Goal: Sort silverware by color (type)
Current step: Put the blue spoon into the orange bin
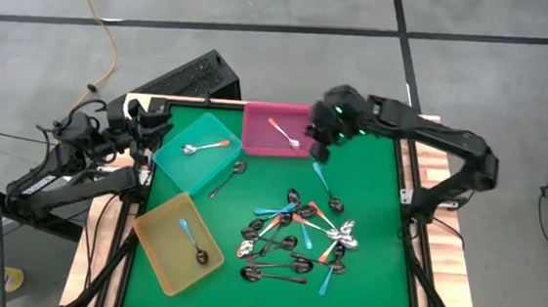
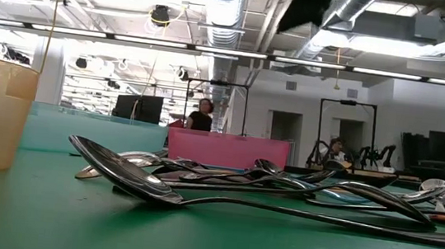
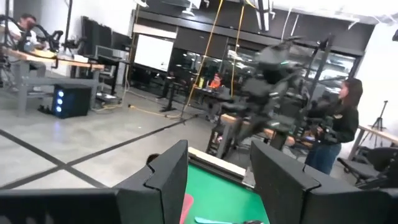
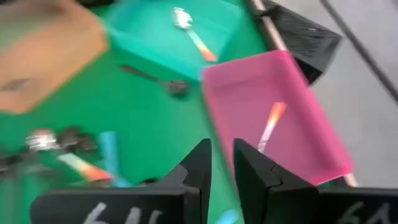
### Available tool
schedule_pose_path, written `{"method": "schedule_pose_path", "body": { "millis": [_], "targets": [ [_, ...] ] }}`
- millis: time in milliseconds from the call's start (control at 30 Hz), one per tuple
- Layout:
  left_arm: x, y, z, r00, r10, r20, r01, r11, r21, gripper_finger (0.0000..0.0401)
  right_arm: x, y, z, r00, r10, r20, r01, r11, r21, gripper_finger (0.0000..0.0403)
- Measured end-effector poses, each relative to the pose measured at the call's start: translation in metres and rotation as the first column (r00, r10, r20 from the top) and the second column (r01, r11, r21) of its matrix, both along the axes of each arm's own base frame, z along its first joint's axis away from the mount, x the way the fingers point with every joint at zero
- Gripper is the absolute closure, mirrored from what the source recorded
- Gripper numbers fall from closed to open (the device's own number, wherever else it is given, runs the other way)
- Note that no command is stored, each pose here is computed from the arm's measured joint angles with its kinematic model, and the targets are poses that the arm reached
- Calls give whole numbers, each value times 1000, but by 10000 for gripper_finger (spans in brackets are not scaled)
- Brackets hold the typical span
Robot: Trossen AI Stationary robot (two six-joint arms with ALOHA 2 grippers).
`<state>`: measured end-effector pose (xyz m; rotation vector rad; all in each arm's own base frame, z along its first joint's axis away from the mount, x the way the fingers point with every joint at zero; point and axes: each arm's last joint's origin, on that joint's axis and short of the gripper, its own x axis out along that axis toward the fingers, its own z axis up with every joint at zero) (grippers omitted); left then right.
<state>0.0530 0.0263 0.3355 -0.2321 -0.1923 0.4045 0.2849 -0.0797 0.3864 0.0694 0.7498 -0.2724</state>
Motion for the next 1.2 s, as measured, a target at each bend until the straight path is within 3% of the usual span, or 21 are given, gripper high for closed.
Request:
{"method": "schedule_pose_path", "body": {
  "millis": [267,467,600,867,1200],
  "targets": [
    [0,1,0,1000,25,0,-25,1000,-1,243,-23,70,18,997,71,42,-77,984,162,321],
    [0,1,-1,1000,24,-8,-24,1000,-10,243,-17,117,2,993,96,-66,-72,951,302,321],
    [0,1,-4,999,24,-31,-24,999,-22,243,-2,152,-23,977,126,-174,-58,934,352,321],
    [0,1,-5,999,24,-43,-25,999,-24,243,21,218,-81,912,182,-368,-41,933,358,321],
    [0,1,-5,998,28,-58,-28,1000,-2,243,24,283,-145,833,152,-533,36,945,326,321]
  ]
}}
